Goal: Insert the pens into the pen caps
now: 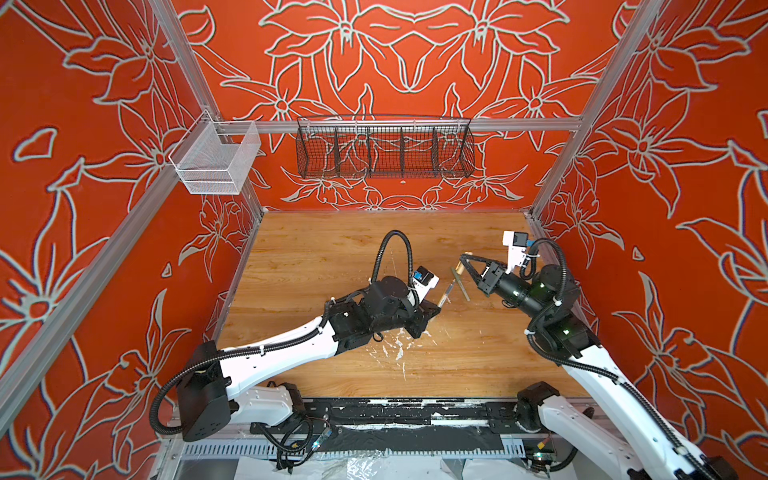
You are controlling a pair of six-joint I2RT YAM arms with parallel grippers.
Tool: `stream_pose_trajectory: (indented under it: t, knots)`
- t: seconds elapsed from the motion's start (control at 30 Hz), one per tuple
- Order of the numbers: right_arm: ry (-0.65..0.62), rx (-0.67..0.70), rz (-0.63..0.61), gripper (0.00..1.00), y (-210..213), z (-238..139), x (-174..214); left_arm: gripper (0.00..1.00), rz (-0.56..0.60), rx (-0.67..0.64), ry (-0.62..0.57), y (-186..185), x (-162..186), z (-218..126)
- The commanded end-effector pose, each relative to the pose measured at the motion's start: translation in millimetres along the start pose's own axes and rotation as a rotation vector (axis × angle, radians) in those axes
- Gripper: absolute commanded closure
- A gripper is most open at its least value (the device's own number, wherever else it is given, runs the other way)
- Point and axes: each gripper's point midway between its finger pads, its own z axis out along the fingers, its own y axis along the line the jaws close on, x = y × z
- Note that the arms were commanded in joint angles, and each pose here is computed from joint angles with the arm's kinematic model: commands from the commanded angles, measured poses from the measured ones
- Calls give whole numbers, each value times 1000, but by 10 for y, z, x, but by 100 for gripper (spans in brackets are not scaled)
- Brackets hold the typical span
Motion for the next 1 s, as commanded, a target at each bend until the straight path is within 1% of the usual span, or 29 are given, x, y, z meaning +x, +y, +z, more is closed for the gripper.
stream_pose_trajectory:
  t: [0.0,0.37,0.67,0.9,0.97]
  knots:
    - [26,-17,2,100,40,-39,75,100,8,9,-37,-12,-144,-15]
    - [41,-30,39,100,0,-49,209,100,3,7,-27,12,-138,22]
    - [44,-39,41,100,19,-39,245,100,2,4,-26,21,-150,42]
    - [34,10,22,100,-76,-69,268,100,4,10,-35,8,-177,16]
    - [27,6,22,100,-71,-62,256,100,5,11,-36,6,-179,12]
